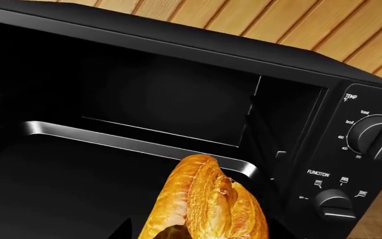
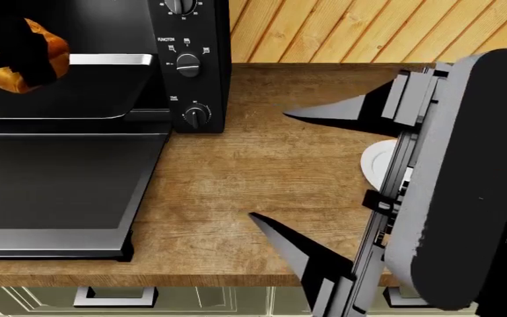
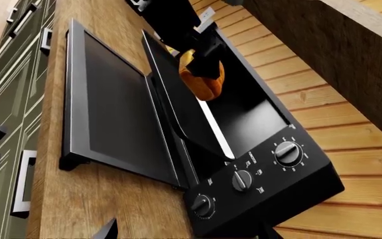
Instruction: Place the bread on the tray of the toaster oven.
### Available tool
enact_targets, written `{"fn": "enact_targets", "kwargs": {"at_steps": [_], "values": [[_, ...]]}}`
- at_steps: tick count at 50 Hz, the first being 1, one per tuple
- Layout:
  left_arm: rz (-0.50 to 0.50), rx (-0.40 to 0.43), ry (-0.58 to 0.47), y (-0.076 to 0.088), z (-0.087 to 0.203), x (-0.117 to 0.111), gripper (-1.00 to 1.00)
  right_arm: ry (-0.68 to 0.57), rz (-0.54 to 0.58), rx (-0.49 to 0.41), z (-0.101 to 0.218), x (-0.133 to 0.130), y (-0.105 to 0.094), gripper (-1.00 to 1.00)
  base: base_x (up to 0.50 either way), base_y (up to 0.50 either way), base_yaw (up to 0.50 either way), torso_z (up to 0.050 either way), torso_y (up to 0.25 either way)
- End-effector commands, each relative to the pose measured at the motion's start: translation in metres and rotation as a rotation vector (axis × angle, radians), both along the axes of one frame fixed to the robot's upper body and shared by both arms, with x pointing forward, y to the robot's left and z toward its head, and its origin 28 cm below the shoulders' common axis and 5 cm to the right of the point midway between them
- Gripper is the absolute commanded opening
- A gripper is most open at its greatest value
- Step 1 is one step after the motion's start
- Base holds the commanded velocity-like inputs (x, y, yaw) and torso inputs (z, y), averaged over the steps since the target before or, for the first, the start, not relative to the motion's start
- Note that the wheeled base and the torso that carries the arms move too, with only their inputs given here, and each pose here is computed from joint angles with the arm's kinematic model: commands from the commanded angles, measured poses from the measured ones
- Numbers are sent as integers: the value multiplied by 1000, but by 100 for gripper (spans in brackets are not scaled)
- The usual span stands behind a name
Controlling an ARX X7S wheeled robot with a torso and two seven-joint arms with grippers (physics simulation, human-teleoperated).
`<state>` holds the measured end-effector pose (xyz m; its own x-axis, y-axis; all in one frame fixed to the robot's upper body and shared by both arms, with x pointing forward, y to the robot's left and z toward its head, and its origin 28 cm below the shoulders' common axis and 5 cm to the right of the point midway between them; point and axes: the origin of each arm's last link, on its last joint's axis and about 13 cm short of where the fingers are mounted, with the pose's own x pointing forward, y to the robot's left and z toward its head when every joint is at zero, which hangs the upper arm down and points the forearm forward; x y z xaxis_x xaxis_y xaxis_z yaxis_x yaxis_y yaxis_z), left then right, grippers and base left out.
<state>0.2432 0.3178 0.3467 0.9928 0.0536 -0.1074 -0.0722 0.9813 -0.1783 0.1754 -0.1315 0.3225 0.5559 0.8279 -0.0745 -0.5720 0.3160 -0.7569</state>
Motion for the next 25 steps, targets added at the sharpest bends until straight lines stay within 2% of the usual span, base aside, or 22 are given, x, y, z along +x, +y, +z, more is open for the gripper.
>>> {"fn": "enact_targets", "kwargs": {"at_steps": [1, 15, 25], "values": [[17, -6, -2, -2, 3, 16, -100, 6, -10, 1, -3, 0, -2, 100, 0, -3, 0, 0, 0], [31, -12, 19, -1, 1, 32, -100, 10, -27, 6, -5, 1, -5, 100, 0, 0, 0, 0, 1], [58, -20, 8, 2, 1, 32, -100, 18, -25, 4, -7, 4, -4, 100, 0, 0, 0, 0, 1]]}}
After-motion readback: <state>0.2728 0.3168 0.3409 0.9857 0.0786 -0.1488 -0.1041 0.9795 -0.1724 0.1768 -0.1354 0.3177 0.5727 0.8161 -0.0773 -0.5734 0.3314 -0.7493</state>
